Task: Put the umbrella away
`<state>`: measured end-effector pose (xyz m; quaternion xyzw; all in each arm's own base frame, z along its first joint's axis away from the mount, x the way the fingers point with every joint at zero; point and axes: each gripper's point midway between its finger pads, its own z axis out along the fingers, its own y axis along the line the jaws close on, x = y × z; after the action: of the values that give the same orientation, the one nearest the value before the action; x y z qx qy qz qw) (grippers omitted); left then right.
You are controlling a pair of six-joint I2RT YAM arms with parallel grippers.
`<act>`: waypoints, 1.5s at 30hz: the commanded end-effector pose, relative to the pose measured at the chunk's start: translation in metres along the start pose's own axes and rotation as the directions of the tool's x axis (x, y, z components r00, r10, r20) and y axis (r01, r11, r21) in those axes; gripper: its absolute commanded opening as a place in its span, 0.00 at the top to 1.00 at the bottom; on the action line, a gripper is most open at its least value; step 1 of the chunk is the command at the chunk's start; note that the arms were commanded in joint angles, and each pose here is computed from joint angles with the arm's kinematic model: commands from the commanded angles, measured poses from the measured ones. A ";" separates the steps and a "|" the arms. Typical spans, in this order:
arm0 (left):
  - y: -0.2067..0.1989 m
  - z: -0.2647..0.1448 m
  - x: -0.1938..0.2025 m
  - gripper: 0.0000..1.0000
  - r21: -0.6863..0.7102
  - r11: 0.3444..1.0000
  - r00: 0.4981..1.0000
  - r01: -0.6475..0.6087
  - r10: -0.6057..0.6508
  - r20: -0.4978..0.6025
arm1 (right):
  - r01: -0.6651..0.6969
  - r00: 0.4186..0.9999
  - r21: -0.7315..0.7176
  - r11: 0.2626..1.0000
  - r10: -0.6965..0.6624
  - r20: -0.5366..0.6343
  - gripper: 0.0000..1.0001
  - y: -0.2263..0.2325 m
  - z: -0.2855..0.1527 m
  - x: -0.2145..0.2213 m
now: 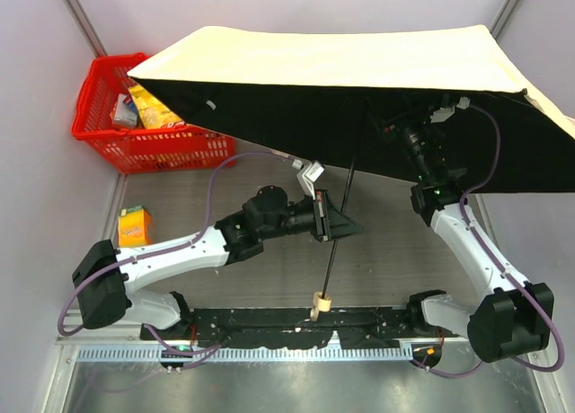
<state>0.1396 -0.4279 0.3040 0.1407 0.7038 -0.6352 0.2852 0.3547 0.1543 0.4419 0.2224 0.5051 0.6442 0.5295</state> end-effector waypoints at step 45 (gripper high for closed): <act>-0.048 0.022 -0.016 1.00 0.241 0.968 0.997 -0.073 0.071 0.017 | 0.159 0.971 -0.119 0.980 -0.177 -0.160 1.00 0.059 -0.033 0.023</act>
<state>0.1404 -0.4485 0.2720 0.1901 0.7267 -0.5979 0.2797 0.3415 0.1442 0.4369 0.2217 0.5696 0.5878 0.5299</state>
